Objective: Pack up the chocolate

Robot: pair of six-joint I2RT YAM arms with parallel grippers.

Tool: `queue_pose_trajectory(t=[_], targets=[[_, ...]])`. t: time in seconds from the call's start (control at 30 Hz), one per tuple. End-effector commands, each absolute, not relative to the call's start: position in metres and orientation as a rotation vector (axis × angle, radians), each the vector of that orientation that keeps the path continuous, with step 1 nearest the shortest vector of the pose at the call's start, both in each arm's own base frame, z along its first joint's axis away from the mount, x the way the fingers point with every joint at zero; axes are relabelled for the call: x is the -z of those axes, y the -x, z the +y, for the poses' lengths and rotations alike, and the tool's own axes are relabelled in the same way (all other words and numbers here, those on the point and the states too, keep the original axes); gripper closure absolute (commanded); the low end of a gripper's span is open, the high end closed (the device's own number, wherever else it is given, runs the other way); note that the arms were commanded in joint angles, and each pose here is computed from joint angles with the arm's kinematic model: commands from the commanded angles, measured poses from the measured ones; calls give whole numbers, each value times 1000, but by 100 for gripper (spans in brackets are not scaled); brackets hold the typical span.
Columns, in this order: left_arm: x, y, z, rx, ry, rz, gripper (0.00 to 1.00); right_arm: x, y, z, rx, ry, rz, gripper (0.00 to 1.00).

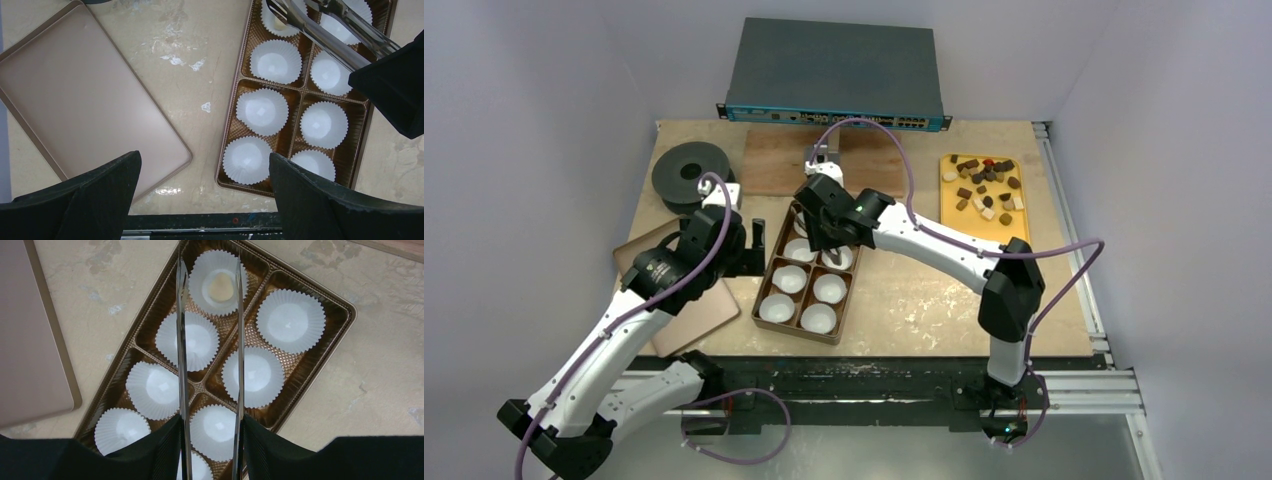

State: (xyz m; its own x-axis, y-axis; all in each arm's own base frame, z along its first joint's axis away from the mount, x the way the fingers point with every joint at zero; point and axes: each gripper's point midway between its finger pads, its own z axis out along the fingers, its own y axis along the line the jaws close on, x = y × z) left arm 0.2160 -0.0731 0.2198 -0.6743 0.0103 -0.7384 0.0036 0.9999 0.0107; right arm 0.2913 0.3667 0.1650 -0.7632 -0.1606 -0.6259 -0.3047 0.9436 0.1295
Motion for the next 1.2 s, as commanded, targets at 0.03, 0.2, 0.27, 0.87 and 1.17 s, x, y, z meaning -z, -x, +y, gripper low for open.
queue_pose_trajectory(t=[0.03,0.2,0.27,0.87,1.17], targets=[[-240,-224,-81,48,-32,2254,0,-223,-296,357,-351,270,2337,52],[-243,-225,-85,73,-45,2248,0,-241,-293,328,-317,219,2309,52],[-244,-226,-88,84,-52,2248,0,-238,-291,311,-303,188,2316,52],[-245,-230,-106,166,-110,2259,0,-206,-302,125,-58,-236,2326,51],[-245,-231,-109,177,-126,2259,0,-178,-322,81,28,-356,2354,52]])
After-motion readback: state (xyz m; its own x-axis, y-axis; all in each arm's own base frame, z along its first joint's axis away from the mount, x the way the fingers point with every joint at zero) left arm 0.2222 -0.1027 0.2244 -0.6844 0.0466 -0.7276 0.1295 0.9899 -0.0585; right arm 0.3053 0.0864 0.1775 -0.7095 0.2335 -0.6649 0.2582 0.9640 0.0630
